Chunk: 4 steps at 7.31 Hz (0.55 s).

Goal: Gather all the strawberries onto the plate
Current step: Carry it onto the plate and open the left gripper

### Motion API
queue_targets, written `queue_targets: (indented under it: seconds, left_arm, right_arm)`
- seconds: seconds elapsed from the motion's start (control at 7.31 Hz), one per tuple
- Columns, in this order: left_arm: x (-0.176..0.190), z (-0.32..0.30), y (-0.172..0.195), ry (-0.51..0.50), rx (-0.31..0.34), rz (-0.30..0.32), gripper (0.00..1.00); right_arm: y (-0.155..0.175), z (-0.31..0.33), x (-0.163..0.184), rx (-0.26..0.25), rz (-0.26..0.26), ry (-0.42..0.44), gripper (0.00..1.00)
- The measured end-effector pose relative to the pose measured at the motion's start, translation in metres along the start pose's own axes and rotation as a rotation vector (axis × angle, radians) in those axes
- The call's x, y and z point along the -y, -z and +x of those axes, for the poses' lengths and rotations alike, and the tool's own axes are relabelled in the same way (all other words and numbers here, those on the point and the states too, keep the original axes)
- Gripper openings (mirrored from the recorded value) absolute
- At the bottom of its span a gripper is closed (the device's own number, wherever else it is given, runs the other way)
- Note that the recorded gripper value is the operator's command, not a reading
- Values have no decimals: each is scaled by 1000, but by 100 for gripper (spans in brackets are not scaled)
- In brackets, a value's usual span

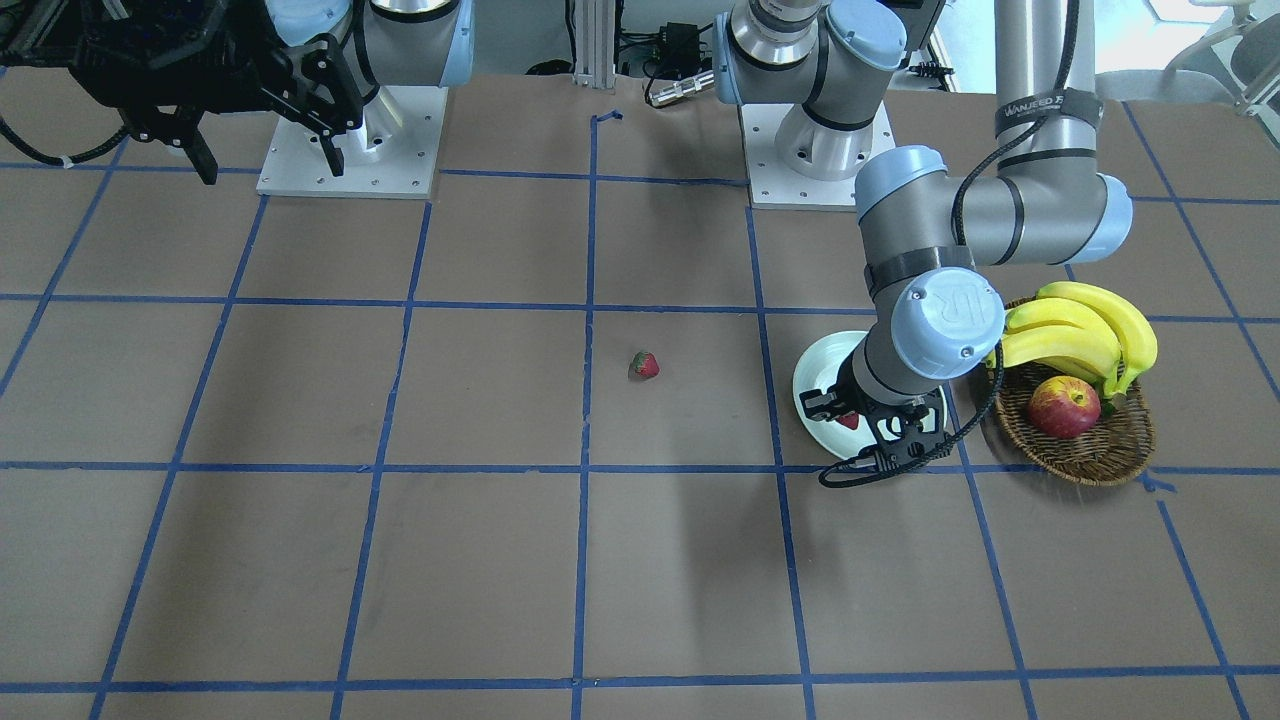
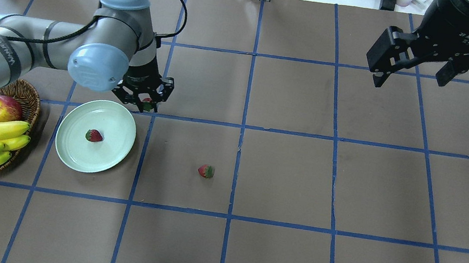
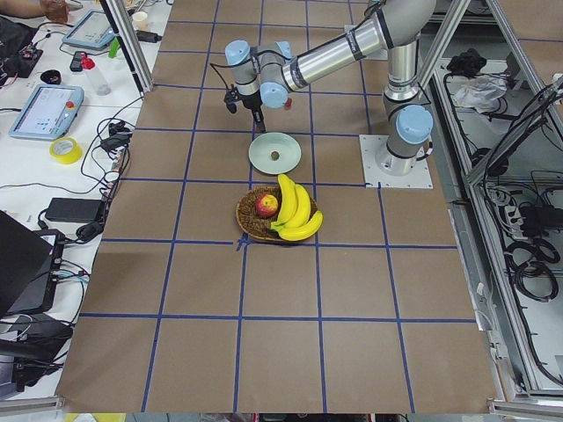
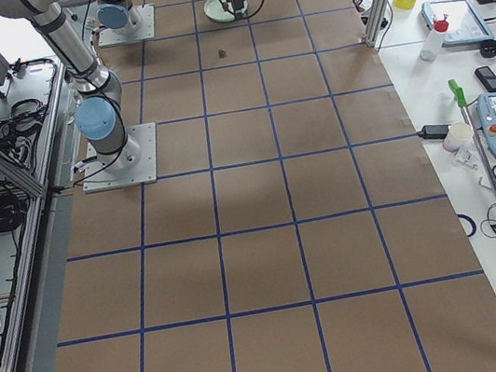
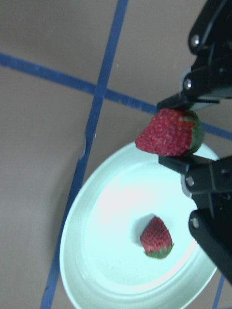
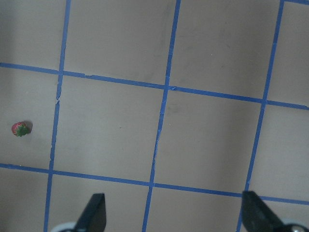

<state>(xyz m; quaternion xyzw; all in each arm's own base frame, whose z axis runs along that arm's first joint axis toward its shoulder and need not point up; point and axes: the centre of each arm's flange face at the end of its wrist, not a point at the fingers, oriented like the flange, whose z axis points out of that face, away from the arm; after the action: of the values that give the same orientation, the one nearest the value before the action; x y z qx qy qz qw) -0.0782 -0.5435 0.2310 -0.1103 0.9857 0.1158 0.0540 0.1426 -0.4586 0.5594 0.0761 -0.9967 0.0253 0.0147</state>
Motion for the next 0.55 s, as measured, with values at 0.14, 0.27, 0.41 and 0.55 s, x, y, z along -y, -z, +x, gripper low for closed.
queue_targets:
  seconds: [0.14,0.27,0.41,0.55]
  left_arm:
    - [-2,-16,-15,-1,1,-35,82]
    - [-6,-28,-30,6,-3,-69,100]
    - [-8,-34,-38,14,-9,-83,100]
    - [-7,-36,-37,12,-14,-74,100]
  right_arm:
    - [0,0,0,0,0,1,100]
    - [0,0,0,-1,0,1,100]
    - [0,0,0,0,0,1,100]
    - [0,0,0,0,0,1,100]
